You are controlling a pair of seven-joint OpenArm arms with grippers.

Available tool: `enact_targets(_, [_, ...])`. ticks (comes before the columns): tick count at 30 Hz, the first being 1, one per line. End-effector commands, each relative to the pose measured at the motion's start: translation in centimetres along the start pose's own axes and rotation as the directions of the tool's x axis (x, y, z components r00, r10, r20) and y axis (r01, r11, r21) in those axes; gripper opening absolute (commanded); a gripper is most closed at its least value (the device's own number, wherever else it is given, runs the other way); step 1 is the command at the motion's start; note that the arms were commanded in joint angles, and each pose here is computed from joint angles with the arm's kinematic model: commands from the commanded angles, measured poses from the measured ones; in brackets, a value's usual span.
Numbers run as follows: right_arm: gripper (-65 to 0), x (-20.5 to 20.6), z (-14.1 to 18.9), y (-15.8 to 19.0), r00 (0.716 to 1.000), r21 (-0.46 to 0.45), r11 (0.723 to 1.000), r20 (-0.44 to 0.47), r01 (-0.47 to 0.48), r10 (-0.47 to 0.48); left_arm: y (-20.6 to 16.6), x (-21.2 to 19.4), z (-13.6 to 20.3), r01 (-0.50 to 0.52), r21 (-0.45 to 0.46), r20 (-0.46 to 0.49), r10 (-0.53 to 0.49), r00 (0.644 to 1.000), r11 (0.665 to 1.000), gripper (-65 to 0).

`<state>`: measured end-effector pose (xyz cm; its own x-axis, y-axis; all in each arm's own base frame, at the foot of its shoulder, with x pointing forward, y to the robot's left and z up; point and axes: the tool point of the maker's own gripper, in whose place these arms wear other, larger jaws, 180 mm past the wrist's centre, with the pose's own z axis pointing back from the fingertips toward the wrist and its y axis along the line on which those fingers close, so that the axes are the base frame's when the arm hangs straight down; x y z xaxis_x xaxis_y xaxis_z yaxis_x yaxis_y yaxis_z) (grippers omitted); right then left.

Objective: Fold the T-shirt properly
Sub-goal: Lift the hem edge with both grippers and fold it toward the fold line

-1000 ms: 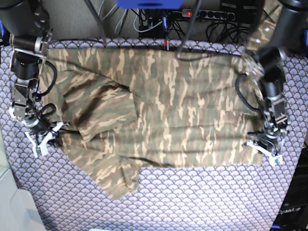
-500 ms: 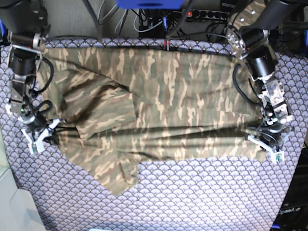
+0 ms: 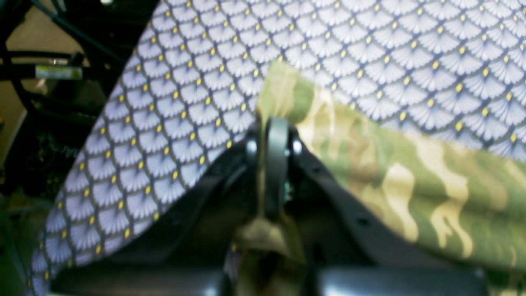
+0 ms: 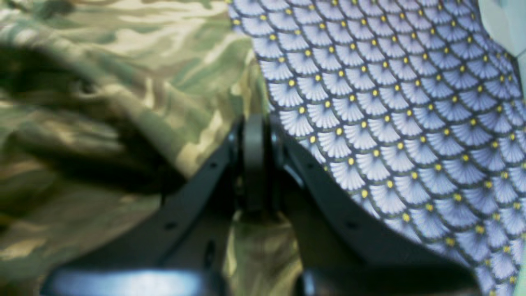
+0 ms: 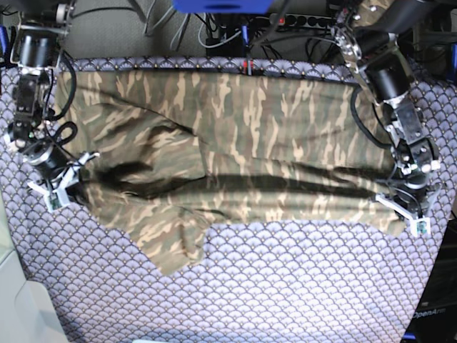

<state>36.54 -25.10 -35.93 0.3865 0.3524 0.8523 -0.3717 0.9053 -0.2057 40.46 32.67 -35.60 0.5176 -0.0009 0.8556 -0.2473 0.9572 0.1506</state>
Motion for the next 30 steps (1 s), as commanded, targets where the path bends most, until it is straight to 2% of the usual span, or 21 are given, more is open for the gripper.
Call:
enact_targets(1, [-65.0, 1.9, 0.6, -1.1, 0.998, -0.024, 0.999, 0.052, -0.027, 0.028, 0.8, 2.2, 0.3, 0.001, 0.024, 0.056, -0.002, 0.998, 1.000, -65.0])
enact_targets(3, [-65.0, 2.0, 1.1, -0.3, 0.998, -0.022, 0.999, 0.059, -0.032, 0.033, 1.1, 2.0, 0.7, 0.008, 0.031, 0.052, -0.010, 0.999, 0.999, -65.0])
enact_targets(10, [-65.0, 2.3, 4.1, -1.8, 0.994, -0.134, 0.991, 0.110, 0.025, -0.010, 1.3, 1.9, 2.0, 0.027, 0.046, 0.069, -0.030, 0.997, 0.999, -65.0])
enact_targets(13, [-65.0, 1.0, 5.2, -2.6, 0.995, -0.170, 0.984, 0.096, 0.054, -0.038, 1.6, 1.6, 2.9, 0.035, 0.052, 0.078, -0.039, 0.996, 0.998, -65.0])
enact_targets(20, [-65.0, -1.4, 6.2, -1.7, 0.997, -0.160, 0.985, 0.049, 0.065, -0.058, 1.5, -0.4, 5.1, -0.040, 0.002, 0.043, 0.039, 0.998, 0.999, -65.0])
enact_targets(23, [-65.0, -2.3, 6.3, -1.0, 0.997, -0.151, 0.985, 0.036, 0.080, -0.075, 1.6, -1.4, 5.6, -0.036, -0.001, 0.030, 0.036, 0.999, 0.999, -65.0])
enact_targets(30, [-65.0, -1.1, 8.7, -1.8, 0.989, -0.252, 0.959, 0.100, 0.127, -0.105, 1.8, -2.3, 6.3, -0.024, 0.004, 0.016, 0.024, 1.000, 1.000, -65.0])
